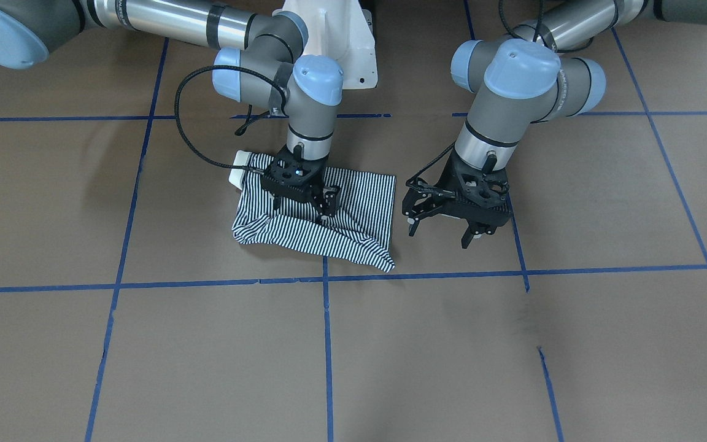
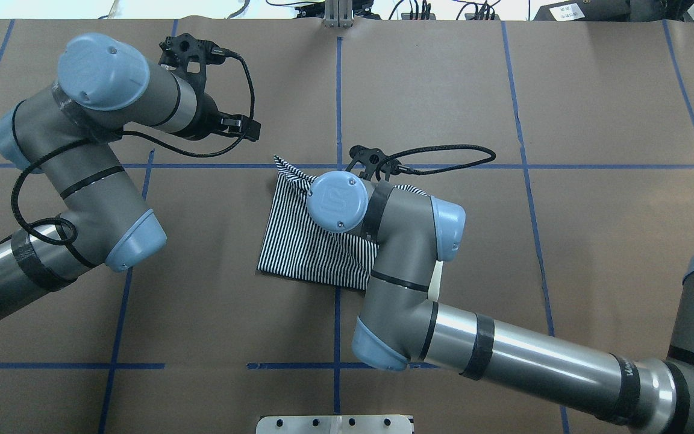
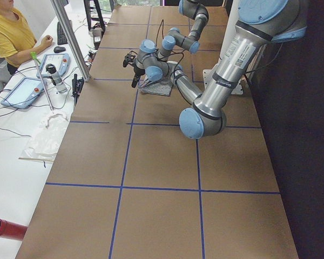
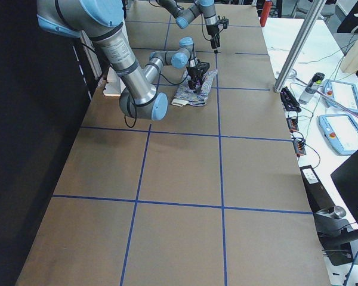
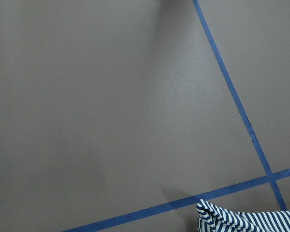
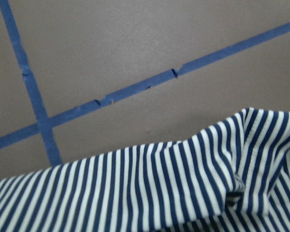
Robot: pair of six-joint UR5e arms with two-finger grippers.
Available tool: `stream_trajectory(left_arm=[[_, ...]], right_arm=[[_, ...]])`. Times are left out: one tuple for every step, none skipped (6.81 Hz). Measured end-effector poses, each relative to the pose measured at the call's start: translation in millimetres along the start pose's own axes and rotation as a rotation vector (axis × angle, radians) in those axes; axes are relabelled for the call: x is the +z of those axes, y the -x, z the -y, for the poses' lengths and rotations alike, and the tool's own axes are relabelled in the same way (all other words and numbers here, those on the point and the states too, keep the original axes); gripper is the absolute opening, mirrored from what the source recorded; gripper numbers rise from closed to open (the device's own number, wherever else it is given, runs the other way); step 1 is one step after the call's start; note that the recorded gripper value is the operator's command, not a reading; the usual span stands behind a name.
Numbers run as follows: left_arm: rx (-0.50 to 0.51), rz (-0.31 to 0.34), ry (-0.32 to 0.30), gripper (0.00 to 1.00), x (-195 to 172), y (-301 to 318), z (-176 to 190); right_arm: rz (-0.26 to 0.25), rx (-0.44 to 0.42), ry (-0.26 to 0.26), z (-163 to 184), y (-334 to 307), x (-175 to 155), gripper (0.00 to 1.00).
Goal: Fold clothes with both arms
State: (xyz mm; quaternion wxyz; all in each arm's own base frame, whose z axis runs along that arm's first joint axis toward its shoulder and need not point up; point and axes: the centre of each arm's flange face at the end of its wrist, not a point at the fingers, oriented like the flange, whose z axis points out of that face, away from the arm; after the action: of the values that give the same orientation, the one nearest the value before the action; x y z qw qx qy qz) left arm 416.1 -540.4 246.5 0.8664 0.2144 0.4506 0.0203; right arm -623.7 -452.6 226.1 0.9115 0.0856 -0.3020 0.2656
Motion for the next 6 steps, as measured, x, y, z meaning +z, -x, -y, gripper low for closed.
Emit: stream_trajectory(left_arm=[[0.0, -0.003, -0.002, 1.0, -2.1, -0.2, -0.6], [0.0, -0.005, -0.004, 1.0, -4.6, -0.1, -1.7], [-0.005, -0.006, -0.003, 1.0, -5.4, 0.5, -3.5], [-0.017, -0.005, 0.0, 1.0, -4.3, 0.7, -6.5], [-0.024, -0.006, 0.004, 1.0, -3.0, -0.2, -9.1], [-0.021, -0.006, 0.007, 1.0, -1.6, -1.4, -11.5]], right_arm=[[-0.036, 0.003, -0.018, 32.8, 1.2, 15.7, 1.0], [-0.086, 0.019, -0.027, 72.8, 1.0, 34.7, 1.0], [-0.128, 0.036, -0.017, 121.9, -4.8, 47.4, 1.0], [-0.146, 0.035, 0.013, 174.4, -16.3, 48.5, 1.0], [-0.146, 0.017, 0.047, 209.4, -28.1, 45.8, 1.0], [-0.133, -0.02, 0.081, 227.1, -41.3, 42.6, 1.0]])
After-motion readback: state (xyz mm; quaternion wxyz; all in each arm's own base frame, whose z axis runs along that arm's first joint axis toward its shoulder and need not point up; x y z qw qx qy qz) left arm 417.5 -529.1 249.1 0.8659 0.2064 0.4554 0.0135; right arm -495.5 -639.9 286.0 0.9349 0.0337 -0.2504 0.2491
